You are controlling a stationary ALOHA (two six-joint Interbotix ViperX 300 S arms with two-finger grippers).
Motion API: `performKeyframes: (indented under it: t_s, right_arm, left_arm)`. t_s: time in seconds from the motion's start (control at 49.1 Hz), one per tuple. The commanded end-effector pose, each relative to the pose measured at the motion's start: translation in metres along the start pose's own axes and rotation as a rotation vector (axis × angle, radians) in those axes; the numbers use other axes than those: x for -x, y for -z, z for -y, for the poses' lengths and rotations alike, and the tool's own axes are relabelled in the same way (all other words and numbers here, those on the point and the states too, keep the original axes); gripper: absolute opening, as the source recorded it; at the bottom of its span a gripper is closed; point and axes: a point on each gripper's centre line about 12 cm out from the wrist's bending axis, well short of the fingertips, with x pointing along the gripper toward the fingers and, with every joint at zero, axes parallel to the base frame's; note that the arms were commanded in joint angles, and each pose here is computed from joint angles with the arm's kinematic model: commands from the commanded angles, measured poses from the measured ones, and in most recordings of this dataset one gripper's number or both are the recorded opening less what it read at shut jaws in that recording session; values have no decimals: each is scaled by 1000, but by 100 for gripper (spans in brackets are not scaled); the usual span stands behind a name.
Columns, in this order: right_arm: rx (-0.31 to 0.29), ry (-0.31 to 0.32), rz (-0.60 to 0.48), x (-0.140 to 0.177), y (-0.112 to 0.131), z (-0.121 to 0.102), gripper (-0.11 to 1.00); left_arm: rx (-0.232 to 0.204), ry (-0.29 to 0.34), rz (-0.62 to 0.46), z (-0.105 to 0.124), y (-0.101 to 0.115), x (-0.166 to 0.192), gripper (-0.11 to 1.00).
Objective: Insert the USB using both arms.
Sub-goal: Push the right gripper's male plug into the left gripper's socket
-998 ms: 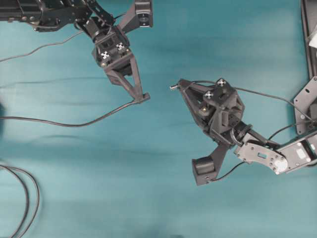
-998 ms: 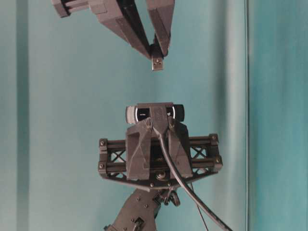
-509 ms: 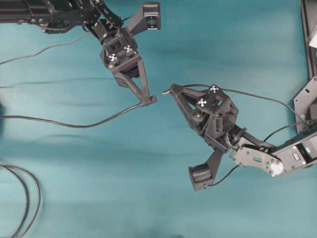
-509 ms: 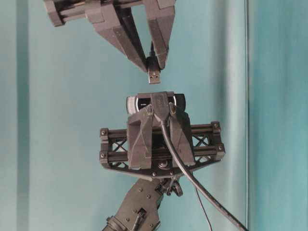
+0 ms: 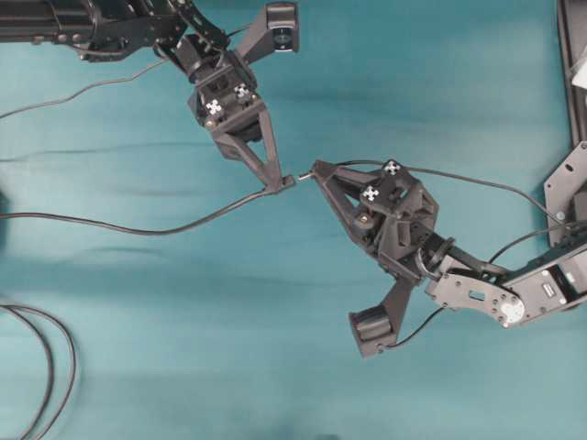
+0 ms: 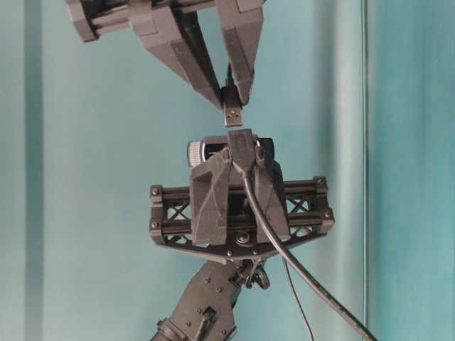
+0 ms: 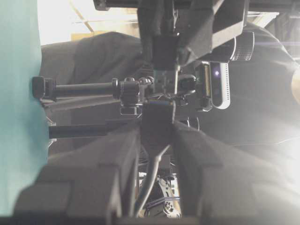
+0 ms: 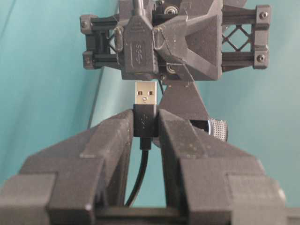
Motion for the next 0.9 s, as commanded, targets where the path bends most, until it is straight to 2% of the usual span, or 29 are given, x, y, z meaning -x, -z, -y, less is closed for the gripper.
performKeyframes:
  t_s: [0.0,0.611,0.876]
  right_arm:
    - [-17,19,12,1,-5,8,20]
    - [-19,18,10,-1,-6,7,20]
    - [-14,-4,30,-2,-9,3,20]
  left_arm:
    - [-31,14,4,12,-4,-1,25]
    - [-30,3,8,9,-4,-3,25]
    - [-36,-4,13,8,-5,-3,25]
